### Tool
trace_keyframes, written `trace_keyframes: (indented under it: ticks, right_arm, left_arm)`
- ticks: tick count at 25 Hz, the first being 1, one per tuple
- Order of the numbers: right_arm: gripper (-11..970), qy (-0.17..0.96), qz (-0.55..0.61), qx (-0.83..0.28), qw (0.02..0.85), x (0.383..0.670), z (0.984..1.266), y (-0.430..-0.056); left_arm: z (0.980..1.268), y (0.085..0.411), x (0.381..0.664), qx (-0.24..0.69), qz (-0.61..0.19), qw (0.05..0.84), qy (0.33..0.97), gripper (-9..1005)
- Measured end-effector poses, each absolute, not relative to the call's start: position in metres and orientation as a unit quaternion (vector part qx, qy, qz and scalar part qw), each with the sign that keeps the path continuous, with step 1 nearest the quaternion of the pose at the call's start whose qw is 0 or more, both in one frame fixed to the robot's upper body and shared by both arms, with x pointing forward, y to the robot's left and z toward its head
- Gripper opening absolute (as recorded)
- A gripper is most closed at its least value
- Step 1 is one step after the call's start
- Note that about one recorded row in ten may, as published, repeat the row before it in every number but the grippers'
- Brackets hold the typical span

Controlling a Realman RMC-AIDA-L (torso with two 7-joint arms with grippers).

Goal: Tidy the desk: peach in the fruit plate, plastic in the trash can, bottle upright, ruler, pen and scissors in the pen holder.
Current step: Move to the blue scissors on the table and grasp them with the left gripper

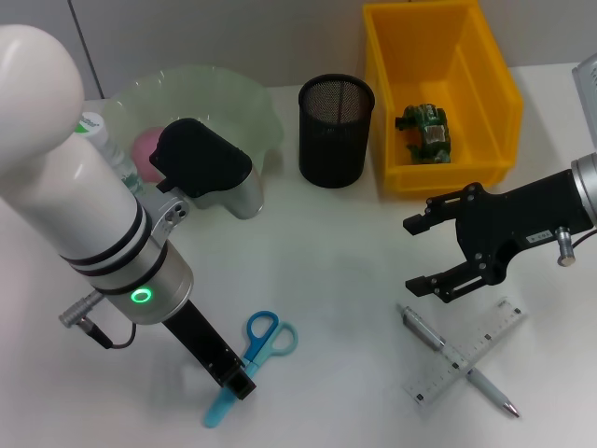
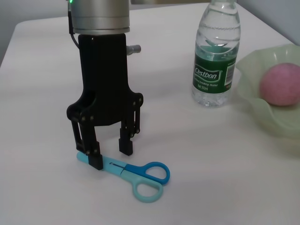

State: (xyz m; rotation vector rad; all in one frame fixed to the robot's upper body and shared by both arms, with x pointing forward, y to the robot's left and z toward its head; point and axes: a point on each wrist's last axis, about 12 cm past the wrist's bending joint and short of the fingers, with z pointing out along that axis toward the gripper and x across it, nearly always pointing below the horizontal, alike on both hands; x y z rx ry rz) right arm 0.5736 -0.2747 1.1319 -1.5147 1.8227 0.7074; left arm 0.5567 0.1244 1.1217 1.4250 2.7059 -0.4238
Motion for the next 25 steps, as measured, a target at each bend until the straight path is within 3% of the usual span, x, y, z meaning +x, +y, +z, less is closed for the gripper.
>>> trace_keyframes:
  ticks: [15, 25]
  right_arm:
    - [818, 0.694, 0.269, -0.58, 0.33, 0.574, 1.132, -0.275]
    - [818, 0.689, 0.264, -0.587, 0.333, 0.575, 1.133, -0.274]
  left_arm:
    - [1.133, 0.116, 0.555, 0.476, -0.129, 0.024, 0.87, 479]
    - [1.151, 0.1, 0.554, 0.479, -0.069, 0.005, 0.875, 480]
